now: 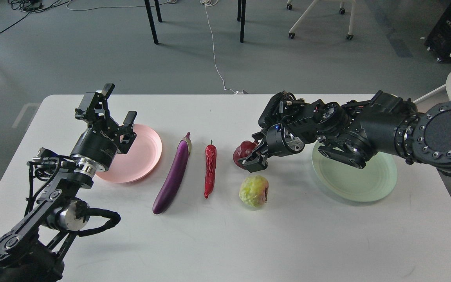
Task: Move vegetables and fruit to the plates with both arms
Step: 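Lower the right gripper onto the red pomegranate and grasp it, then carry the pomegranate to the green plate and release it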
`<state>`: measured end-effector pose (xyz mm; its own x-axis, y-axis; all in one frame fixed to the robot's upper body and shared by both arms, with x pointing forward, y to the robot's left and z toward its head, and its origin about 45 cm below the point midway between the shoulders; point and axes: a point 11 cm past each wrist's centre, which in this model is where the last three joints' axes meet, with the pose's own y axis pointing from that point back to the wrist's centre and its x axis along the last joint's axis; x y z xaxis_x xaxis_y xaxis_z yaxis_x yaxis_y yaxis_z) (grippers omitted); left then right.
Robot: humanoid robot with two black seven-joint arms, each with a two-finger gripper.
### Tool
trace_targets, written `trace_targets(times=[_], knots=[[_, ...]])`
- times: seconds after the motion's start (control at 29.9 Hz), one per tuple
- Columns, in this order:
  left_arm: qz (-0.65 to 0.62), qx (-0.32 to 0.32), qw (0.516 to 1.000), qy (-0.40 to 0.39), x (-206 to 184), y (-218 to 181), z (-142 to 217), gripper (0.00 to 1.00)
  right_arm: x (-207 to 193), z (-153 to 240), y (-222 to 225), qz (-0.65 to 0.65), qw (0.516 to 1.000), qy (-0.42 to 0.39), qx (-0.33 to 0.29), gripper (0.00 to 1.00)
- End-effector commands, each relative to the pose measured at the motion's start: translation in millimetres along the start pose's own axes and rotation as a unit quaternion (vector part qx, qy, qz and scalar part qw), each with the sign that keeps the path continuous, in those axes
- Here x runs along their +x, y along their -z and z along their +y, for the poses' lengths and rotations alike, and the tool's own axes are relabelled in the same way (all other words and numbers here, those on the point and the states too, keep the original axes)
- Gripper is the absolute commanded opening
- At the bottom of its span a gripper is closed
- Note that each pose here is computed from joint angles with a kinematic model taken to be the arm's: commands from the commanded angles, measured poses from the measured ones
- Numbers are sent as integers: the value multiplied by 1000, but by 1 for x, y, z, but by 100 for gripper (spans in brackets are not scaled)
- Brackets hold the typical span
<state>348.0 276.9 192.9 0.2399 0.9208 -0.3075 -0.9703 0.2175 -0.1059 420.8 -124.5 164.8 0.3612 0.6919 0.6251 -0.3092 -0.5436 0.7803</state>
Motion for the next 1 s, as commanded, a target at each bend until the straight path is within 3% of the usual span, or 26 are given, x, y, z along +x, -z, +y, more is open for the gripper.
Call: trace_targets(times=[0.0, 0.1, 0.17, 0.3, 0.5, 0.7, 0.97], knots=[[-1, 0, 1000, 1, -1, -1, 0, 98, -2, -1, 2, -1, 1000, 2, 3, 84], [-3, 0, 1000, 2, 1, -2, 0, 98, -3, -1, 1, 1, 1000, 4, 2, 71], [-4, 0, 1000, 2, 1, -3, 0, 98, -5, 0, 0, 4, 1000, 10, 0, 54], [-4, 0, 1000, 2, 1, -3, 0, 98, -6, 1, -1, 5, 1000, 11, -1, 47], [-6, 0, 1000, 2, 2, -4, 0, 98, 12, 8, -3, 19, 1000, 0, -3, 41], [-9, 1, 1000, 3, 3, -4, 0, 98, 21, 65, -49, 3, 998, -37, -55, 42], [-8, 3, 1000, 10, -2, -3, -1, 98, -39, 146, -113, -53, 986, -66, -147, 46]])
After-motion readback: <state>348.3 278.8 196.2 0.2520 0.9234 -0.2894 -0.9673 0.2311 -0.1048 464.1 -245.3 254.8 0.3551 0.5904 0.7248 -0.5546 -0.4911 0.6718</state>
